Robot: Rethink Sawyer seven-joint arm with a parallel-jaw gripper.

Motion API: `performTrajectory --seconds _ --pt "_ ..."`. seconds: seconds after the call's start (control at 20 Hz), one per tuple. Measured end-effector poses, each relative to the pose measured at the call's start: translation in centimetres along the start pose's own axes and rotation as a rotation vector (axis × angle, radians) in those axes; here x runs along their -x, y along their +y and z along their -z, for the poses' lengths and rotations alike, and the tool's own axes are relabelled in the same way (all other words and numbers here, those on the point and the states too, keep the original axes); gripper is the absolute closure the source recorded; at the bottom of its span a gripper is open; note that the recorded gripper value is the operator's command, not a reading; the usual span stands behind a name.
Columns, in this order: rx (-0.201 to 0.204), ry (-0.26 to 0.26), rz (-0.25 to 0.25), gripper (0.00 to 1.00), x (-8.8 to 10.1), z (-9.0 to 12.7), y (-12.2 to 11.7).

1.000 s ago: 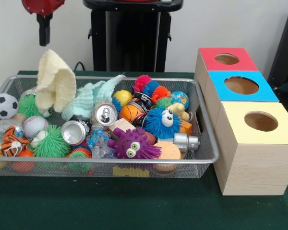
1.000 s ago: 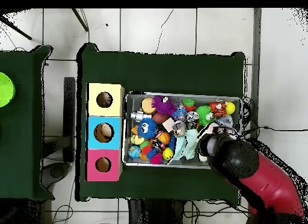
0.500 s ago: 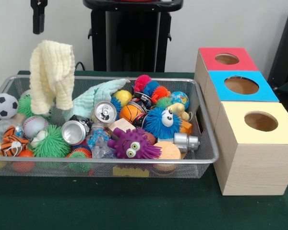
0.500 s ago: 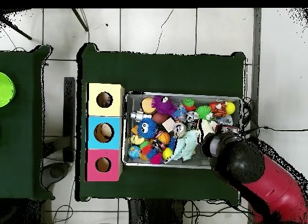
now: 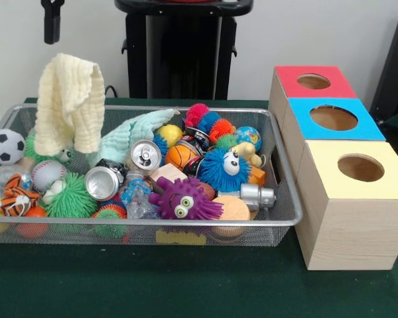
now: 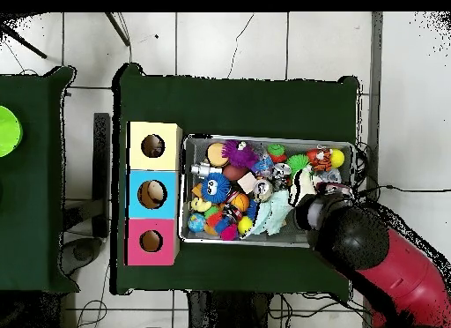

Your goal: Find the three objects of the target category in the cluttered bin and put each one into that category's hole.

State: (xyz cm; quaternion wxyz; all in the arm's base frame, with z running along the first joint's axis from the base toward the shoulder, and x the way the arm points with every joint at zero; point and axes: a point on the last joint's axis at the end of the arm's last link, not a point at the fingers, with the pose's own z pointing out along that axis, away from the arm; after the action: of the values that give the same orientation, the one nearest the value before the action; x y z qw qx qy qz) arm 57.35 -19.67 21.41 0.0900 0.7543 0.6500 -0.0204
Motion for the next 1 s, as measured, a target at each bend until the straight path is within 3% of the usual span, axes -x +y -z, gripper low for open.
performTrajectory --seconds 0.5,0.6,0.8,0.9,1.0 --pt "0.004 0.001 0.011 1.00 -0.7 0.2 0.2" --pt "0.006 0.002 0.029 1.00 -1.7 0.6 0.3" --pt "-0.007 0.024 0.100 1.00 -6.2 2.3 0.5" --pt "-0.010 0.033 0.122 1.00 -7.6 3.0 0.5" --pt "-0.005 0.032 0.124 1.00 -7.7 3.2 0.6"
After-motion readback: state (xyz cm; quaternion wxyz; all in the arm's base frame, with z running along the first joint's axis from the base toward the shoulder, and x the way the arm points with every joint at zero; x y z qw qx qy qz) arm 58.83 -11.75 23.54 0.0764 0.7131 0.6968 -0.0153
